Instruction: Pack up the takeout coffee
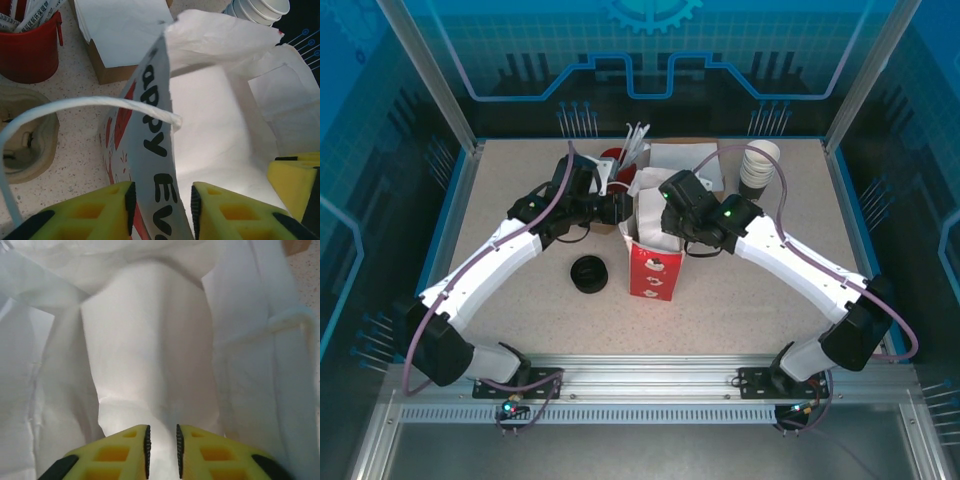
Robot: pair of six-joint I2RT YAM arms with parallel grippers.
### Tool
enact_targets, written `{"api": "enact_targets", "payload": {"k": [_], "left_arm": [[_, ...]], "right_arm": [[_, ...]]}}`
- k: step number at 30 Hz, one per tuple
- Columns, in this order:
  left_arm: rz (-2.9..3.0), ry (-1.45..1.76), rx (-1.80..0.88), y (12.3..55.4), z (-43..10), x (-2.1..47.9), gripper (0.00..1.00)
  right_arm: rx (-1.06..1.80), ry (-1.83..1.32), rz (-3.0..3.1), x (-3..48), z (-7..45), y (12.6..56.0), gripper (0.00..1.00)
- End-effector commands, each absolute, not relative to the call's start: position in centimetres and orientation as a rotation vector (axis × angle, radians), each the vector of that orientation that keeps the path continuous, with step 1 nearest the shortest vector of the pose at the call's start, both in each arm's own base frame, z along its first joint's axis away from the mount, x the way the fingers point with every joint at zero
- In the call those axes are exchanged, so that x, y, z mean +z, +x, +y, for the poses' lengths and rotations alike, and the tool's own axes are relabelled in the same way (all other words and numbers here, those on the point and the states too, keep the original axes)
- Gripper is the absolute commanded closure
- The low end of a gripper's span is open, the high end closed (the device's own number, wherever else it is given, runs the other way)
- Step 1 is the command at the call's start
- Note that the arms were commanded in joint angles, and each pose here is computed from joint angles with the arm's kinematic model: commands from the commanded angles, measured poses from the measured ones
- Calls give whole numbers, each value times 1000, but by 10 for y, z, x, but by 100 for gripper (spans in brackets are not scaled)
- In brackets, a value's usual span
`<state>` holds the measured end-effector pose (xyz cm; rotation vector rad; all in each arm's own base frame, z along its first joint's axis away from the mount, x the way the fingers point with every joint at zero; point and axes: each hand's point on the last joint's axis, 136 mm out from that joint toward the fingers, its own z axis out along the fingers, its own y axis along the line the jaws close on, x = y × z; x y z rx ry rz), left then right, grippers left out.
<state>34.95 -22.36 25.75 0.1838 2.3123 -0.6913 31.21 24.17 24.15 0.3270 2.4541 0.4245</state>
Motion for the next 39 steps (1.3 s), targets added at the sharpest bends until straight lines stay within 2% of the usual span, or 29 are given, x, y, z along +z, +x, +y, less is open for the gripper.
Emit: {"api": "enact_targets", "payload": {"k": [1, 14, 24, 29, 33, 39], "left_arm": [[2278, 164, -722, 354, -224, 270, 59], [2240, 175, -763, 352, -227, 290, 41], [2176, 212, -868, 336, -233, 334, 29], [2120, 207, -853, 333, -222, 361, 24], [2055, 131, -787, 339, -192, 378, 19], [1959, -54, -539, 350, -118, 374, 8]], "right_arm": [[505, 302, 2394, 275, 245, 311, 73], [606, 222, 2293, 324, 246, 312, 71], [711, 104, 2206, 364, 236, 306, 76], [699, 48, 2136, 386, 213, 302, 76], [613, 81, 2091, 395, 173, 297, 73], [383, 146, 2023, 379, 96, 287, 57]]}}
